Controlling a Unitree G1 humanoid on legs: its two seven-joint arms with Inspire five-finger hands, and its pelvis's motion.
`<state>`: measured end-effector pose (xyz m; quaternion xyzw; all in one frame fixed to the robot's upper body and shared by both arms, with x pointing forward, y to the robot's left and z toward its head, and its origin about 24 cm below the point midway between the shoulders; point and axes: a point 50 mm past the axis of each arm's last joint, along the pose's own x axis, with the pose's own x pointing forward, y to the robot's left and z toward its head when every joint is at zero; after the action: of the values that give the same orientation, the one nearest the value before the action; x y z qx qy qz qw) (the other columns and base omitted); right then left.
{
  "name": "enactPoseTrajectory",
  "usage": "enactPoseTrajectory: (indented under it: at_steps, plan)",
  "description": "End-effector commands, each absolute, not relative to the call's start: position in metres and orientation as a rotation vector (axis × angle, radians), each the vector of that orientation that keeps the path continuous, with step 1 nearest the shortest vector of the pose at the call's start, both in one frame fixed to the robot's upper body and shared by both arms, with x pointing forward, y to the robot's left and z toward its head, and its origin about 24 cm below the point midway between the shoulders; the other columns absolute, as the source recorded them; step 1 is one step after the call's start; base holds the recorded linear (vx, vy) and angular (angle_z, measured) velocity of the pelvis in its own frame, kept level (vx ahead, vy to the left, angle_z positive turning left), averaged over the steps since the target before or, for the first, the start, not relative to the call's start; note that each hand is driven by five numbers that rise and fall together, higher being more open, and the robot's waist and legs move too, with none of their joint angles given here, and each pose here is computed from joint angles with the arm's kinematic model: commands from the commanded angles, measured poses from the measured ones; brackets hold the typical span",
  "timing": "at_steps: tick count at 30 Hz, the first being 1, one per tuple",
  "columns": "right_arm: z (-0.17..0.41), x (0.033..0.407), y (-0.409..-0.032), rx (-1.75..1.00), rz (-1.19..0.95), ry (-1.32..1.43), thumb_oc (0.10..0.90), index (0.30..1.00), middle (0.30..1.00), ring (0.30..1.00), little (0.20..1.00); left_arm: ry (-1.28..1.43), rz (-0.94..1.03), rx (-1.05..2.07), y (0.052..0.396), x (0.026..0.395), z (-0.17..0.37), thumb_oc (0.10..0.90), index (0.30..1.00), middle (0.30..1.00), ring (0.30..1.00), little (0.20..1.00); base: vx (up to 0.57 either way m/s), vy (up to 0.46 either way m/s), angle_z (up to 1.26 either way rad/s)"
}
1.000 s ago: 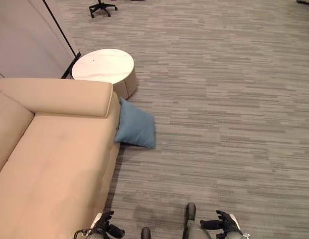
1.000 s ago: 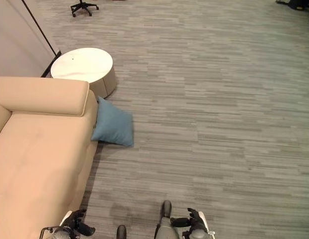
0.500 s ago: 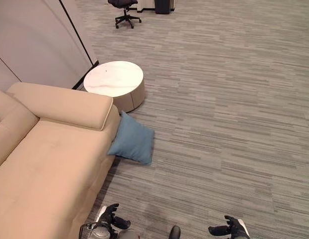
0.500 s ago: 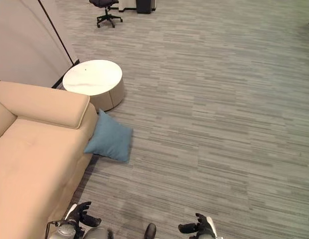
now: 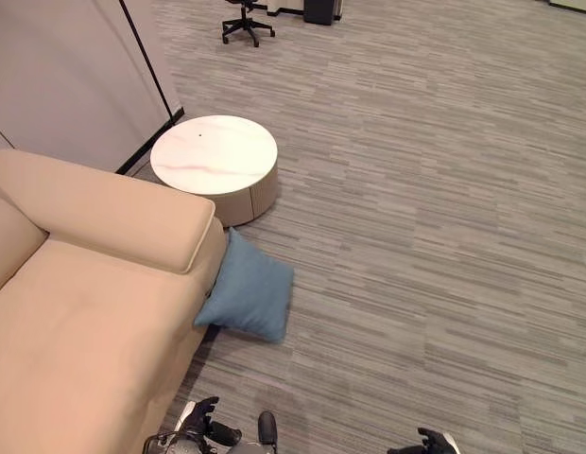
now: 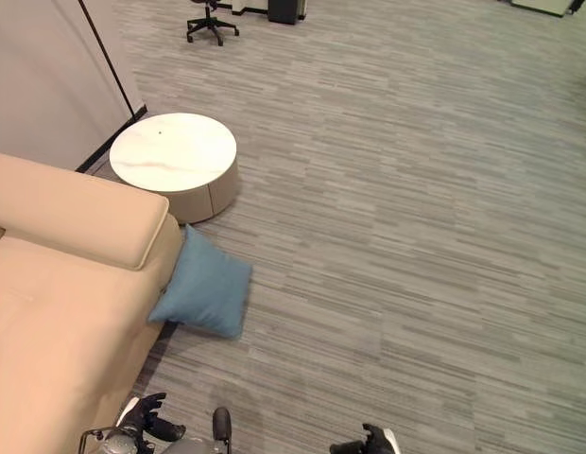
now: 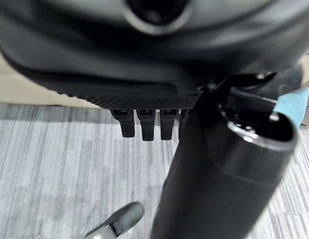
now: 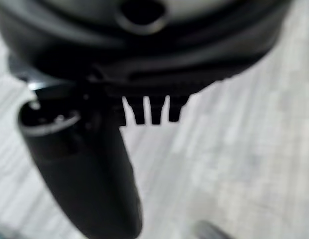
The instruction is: Pick up all the scattered cushions and arrange them neatly on the sofa.
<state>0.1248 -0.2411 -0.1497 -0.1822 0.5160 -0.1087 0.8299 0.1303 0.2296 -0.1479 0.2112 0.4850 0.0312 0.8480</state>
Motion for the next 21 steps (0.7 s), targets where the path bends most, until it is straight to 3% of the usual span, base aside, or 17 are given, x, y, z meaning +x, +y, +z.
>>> enactPoseTrajectory:
  at_steps: [1, 9, 21]
  plan:
    - [-0.139, 0.137, -0.257, -0.434, -0.254, 1.021, 0.8, 0.9, 0.9, 0.9, 0.9, 0.99, 0.082, 0.455, 0.234, 0.135, -0.144, 0.8, 0.9, 0.9, 0.9, 0.9, 0.17, 0.017, 0.24]
    - [-0.137, 0.14, -0.262, -0.423, -0.276, 1.013, 0.8, 0.9, 0.9, 0.9, 0.9, 0.987, 0.063, 0.469, 0.229, 0.138, -0.145, 0.8, 0.9, 0.9, 0.9, 0.9, 0.2, -0.106, 0.51]
    - [-0.135, 0.136, -0.27, -0.409, -0.31, 1.004, 0.8, 0.9, 0.9, 0.9, 0.9, 0.99, 0.021, 0.419, 0.211, 0.141, -0.149, 0.8, 0.9, 0.9, 0.9, 0.9, 0.11, -0.253, 0.45]
